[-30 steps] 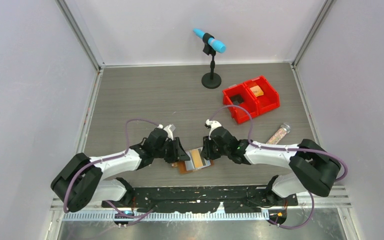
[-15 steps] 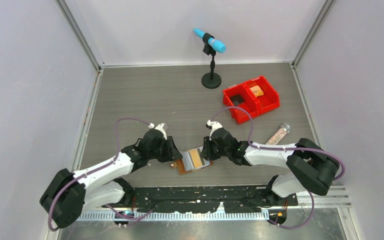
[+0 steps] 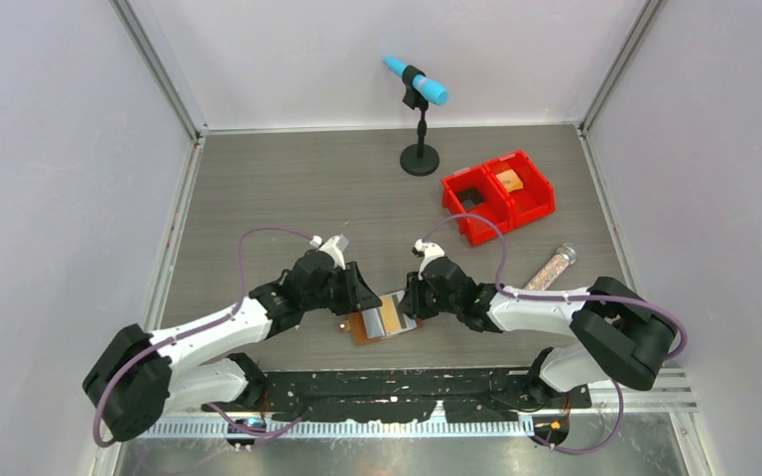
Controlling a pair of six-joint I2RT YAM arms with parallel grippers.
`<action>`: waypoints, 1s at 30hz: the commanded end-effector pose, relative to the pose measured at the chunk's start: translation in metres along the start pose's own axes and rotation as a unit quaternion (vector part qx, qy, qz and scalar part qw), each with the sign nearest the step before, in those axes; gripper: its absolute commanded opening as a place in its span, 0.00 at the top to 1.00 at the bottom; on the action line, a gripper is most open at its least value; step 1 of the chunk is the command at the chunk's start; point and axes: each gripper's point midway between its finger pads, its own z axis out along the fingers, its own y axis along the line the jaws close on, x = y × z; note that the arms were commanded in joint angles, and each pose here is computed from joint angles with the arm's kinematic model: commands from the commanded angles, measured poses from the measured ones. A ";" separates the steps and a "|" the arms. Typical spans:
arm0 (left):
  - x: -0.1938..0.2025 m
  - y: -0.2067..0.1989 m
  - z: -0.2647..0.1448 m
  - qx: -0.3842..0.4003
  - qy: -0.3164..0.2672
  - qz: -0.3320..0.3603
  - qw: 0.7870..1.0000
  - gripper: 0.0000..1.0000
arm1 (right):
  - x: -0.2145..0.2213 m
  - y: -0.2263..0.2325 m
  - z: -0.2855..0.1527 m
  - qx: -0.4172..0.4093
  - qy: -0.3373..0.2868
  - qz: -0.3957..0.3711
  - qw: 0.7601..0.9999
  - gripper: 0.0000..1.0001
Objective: Take the credit cards out of the card holder
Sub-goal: Remove the credit card from the card holder.
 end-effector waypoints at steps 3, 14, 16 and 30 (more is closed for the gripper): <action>0.002 0.011 0.026 0.012 -0.018 -0.011 1.000 0.67 | 0.009 -0.008 -0.004 0.011 0.008 0.005 1.000 0.74; 0.014 0.033 0.048 -0.002 -0.006 -0.009 1.000 0.64 | 0.018 0.004 0.002 -0.029 0.018 0.038 0.999 0.75; 0.017 0.039 0.048 -0.009 -0.005 -0.009 1.000 0.63 | 0.020 0.003 0.002 -0.029 0.017 0.044 0.998 0.76; 0.034 0.055 0.041 -0.009 0.000 -0.027 1.000 0.63 | 0.030 -0.007 0.002 -0.015 0.016 0.067 0.997 0.81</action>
